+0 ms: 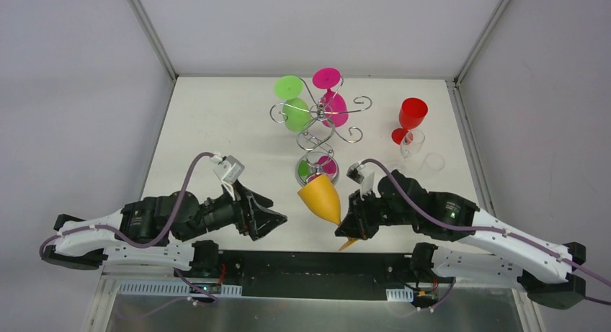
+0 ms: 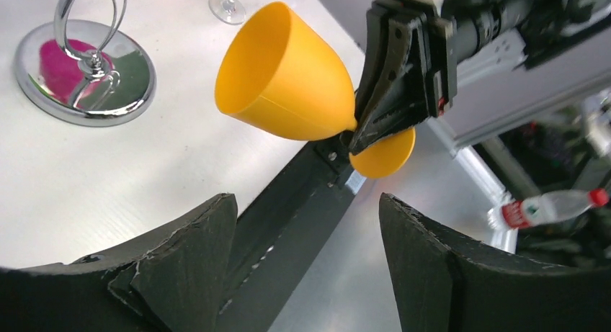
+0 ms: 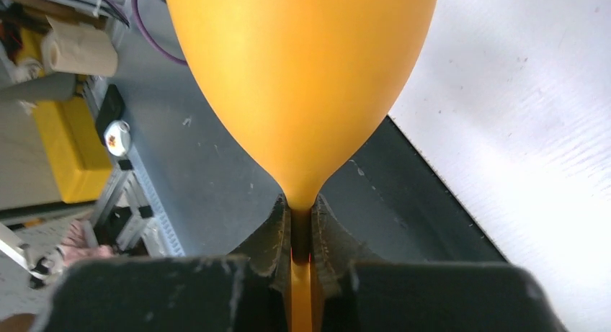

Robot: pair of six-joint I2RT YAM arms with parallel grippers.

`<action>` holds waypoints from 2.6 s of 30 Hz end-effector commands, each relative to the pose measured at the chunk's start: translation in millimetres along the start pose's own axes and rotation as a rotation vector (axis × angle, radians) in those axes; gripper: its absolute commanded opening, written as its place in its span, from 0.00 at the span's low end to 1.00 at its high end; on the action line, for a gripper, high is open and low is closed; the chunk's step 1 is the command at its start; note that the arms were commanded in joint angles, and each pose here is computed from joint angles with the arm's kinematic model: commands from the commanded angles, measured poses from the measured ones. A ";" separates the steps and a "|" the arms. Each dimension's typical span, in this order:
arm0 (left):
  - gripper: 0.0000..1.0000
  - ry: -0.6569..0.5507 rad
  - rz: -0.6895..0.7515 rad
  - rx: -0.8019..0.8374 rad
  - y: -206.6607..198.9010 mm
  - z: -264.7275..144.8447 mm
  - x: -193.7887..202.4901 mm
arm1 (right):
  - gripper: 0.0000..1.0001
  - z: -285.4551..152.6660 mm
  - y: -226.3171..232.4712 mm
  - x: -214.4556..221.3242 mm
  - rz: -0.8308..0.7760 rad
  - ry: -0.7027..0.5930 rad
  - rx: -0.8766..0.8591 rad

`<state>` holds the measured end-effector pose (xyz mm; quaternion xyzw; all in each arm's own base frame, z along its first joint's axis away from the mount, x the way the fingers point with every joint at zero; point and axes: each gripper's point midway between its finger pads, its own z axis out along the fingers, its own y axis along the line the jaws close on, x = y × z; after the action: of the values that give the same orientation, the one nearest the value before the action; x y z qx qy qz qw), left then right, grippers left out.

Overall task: Take the wine glass off the wine glass rack
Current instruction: Place the wine glass at the center of the board.

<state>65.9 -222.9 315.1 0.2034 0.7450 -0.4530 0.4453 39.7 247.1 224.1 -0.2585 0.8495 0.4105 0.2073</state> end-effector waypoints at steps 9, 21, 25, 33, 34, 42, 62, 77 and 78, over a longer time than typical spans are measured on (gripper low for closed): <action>0.75 -0.141 -0.380 -0.005 12.3 -10.4 -7.5 | 0.00 -18.9 25.1 -20.9 -0.450 -0.060 -0.143; 0.75 -0.168 -0.522 -0.023 23.3 -8.1 2.5 | 0.00 -16.6 33.8 -14.7 -0.819 -0.008 -0.258; 0.75 -0.164 -0.545 -0.011 21.5 -4.9 6.5 | 0.00 -11.6 33.7 -19.5 -0.880 -0.012 -0.255; 0.73 -0.118 -0.557 0.005 11.6 4.7 15.9 | 0.00 -4.2 40.7 -32.1 -0.940 -0.026 -0.259; 0.73 -0.112 -0.556 0.007 10.2 5.6 16.4 | 0.00 -2.7 40.6 -33.7 -0.942 -0.022 -0.252; 0.60 -0.087 -0.550 0.015 5.4 9.1 20.9 | 0.00 4.1 44.8 -36.9 -0.960 0.003 -0.255; 0.00 -0.083 -0.536 0.004 6.9 10.6 22.5 | 0.00 7.7 33.2 -33.7 -0.958 0.034 -0.193; 0.00 -0.053 -0.459 -0.084 19.5 25.6 31.3 | 0.44 -9.5 22.1 -52.0 -0.927 -0.112 -0.081; 0.00 -0.043 -0.466 -0.090 21.7 29.8 32.4 | 0.45 -11.2 21.0 -53.8 -0.923 -0.124 -0.070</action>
<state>72.2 -234.7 261.0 -0.0044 0.7860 -0.5084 0.3518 56.9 264.3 254.1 -0.6194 0.6213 0.3193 0.3584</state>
